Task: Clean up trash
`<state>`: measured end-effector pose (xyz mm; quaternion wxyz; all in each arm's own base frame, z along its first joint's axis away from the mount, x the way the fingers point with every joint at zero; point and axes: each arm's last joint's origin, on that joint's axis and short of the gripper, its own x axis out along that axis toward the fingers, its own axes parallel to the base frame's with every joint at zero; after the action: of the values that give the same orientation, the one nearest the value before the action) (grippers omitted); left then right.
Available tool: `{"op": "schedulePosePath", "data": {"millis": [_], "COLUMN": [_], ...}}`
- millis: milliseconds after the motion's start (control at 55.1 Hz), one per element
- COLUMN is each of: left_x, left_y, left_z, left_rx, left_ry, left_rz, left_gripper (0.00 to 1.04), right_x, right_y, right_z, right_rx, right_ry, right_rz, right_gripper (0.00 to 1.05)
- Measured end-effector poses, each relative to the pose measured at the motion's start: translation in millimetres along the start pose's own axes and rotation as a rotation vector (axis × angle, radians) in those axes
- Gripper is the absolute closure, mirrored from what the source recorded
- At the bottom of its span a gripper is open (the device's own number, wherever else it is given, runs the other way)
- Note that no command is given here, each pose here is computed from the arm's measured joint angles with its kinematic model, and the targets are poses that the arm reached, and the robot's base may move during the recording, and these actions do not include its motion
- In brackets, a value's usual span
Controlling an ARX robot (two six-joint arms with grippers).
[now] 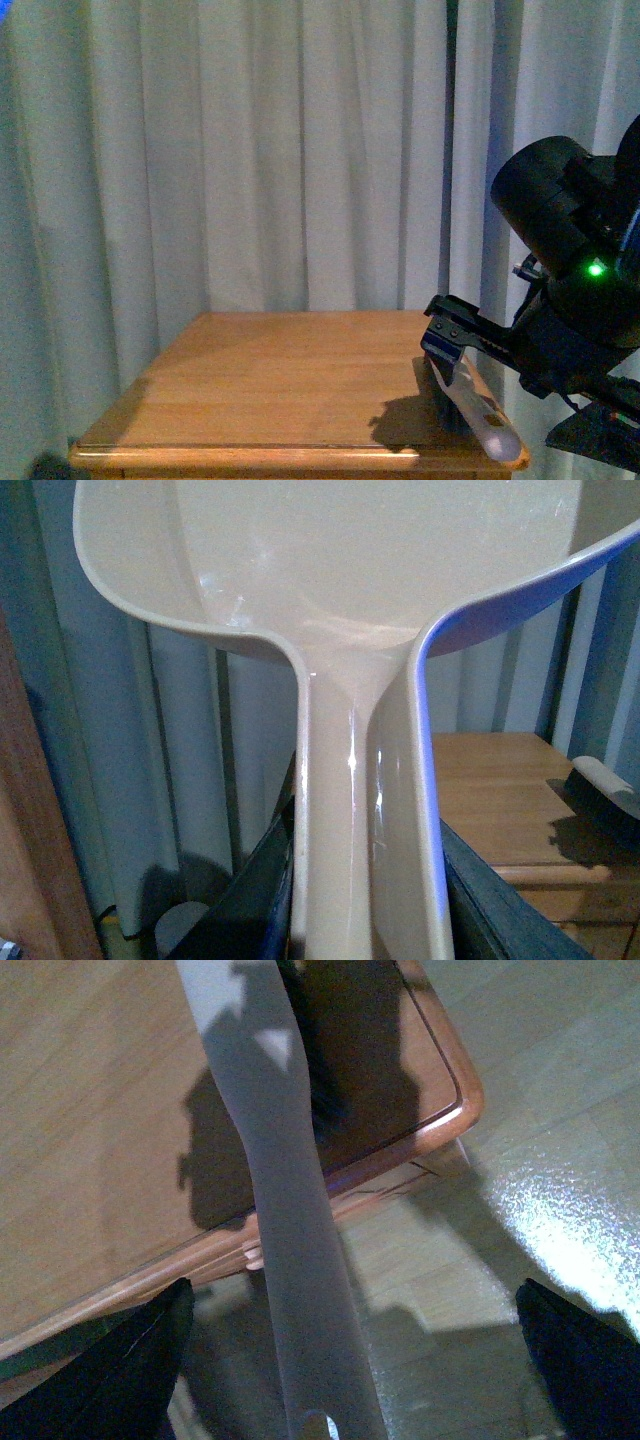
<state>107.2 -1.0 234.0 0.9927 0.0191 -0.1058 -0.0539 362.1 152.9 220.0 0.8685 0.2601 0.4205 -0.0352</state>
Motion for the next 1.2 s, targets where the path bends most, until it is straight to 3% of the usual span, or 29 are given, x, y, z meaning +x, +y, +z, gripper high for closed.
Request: {"op": "schedulePosePath", "data": {"millis": [581, 690, 980, 1198], "left_x": [0, 0, 0, 0], "left_y": [0, 0, 0, 0], "left_z": [0, 0, 0, 0], "left_rx": [0.000, 0.000, 0.000, 0.000], "left_ry": [0.000, 0.000, 0.000, 0.000], "left_rz": [0.000, -0.001, 0.000, 0.000], "left_gripper": [0.77, 0.77, 0.77, 0.77], "right_x": [27, 29, 38, 38], "right_y": [18, 20, 22, 21], "right_z": [6, 5, -2, 0], "right_rx": [-0.049, -0.076, -0.158, -0.172], "right_ry": [0.101, 0.123, 0.163, 0.146], "right_rz": [-0.070, -0.087, -0.130, -0.145], "right_gripper": [0.09, 0.23, 0.82, 0.86]}}
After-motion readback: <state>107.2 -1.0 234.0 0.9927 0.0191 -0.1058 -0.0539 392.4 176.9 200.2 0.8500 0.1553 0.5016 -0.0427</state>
